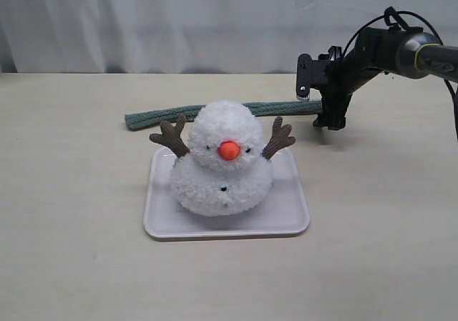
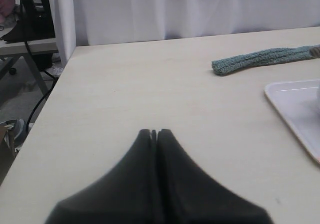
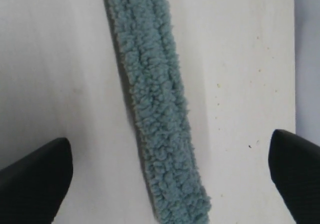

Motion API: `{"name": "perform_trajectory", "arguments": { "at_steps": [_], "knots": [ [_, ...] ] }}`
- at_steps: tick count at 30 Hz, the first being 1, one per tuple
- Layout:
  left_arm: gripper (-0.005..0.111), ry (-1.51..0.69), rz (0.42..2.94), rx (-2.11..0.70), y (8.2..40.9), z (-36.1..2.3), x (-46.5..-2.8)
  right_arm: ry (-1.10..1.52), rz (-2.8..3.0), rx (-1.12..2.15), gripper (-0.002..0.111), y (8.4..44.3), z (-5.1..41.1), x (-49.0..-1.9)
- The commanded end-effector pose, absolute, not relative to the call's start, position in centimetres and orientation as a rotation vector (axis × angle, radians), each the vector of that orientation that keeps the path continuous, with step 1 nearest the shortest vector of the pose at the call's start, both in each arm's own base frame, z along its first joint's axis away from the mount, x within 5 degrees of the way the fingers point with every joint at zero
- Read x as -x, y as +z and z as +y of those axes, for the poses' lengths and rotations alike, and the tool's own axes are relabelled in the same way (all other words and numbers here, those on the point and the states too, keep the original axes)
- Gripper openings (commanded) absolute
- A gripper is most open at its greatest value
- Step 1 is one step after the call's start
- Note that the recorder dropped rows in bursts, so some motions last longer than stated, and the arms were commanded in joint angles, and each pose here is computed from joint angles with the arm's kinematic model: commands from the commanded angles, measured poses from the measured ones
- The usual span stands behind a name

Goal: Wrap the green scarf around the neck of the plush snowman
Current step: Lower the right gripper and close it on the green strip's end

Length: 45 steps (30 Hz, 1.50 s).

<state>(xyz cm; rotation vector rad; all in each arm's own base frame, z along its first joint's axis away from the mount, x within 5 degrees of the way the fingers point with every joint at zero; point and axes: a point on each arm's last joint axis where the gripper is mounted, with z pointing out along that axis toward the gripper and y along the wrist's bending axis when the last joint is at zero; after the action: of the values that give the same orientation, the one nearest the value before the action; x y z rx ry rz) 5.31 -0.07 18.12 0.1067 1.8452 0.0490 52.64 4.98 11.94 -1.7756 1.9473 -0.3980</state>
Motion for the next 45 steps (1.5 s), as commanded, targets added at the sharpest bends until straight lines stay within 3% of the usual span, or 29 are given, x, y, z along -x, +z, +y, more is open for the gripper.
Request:
{"name": "perform_trajectory", "arguments": {
  "at_steps": [1, 4, 6, 15, 20, 22, 25, 33, 45],
  "knots": [
    [0.000, 0.047, 1.835, -0.103, 18.1, -0.1, -5.3, -0.327, 1.996, 1.862, 0.087, 10.1, 4.9, -51.9],
    [0.000, 0.047, 1.835, -0.103, 18.1, -0.1, -5.3, -0.341, 2.003, 1.822, 0.065, 9.7, 4.9, -52.1],
    [0.000, 0.047, 1.835, -0.103, 18.1, -0.1, -5.3, -0.359, 2.007, 1.774, 0.056, 9.3, 4.9, -52.4],
    [0.000, 0.047, 1.835, -0.103, 18.1, -0.1, -5.3, -0.352, 2.077, 1.596, 0.064, 9.4, 5.0, -52.9],
    [0.000, 0.047, 1.835, -0.103, 18.1, -0.1, -5.3, -0.385, 2.041, 1.684, 0.063, 9.5, 8.7, -52.5],
    [0.000, 0.047, 1.835, -0.103, 18.1, -0.1, -5.3, -0.378, 2.040, 1.679, 0.057, 9.6, 9.2, -52.5],
    [0.000, 0.047, 1.835, -0.103, 18.1, -0.1, -5.3, -0.396, 2.050, 1.687, 0.038, 9.4, 8.7, -52.5],
    [0.000, 0.047, 1.835, -0.103, 18.1, -0.1, -5.3, -0.376, 2.081, 1.703, 0.018, 8.1, 8.5, -52.4],
    [0.000, 0.047, 1.835, -0.103, 18.1, -0.1, -5.3, -0.263, 2.207, 1.724, 0.006, 9.1, 8.4, -51.2]
  ]
}}
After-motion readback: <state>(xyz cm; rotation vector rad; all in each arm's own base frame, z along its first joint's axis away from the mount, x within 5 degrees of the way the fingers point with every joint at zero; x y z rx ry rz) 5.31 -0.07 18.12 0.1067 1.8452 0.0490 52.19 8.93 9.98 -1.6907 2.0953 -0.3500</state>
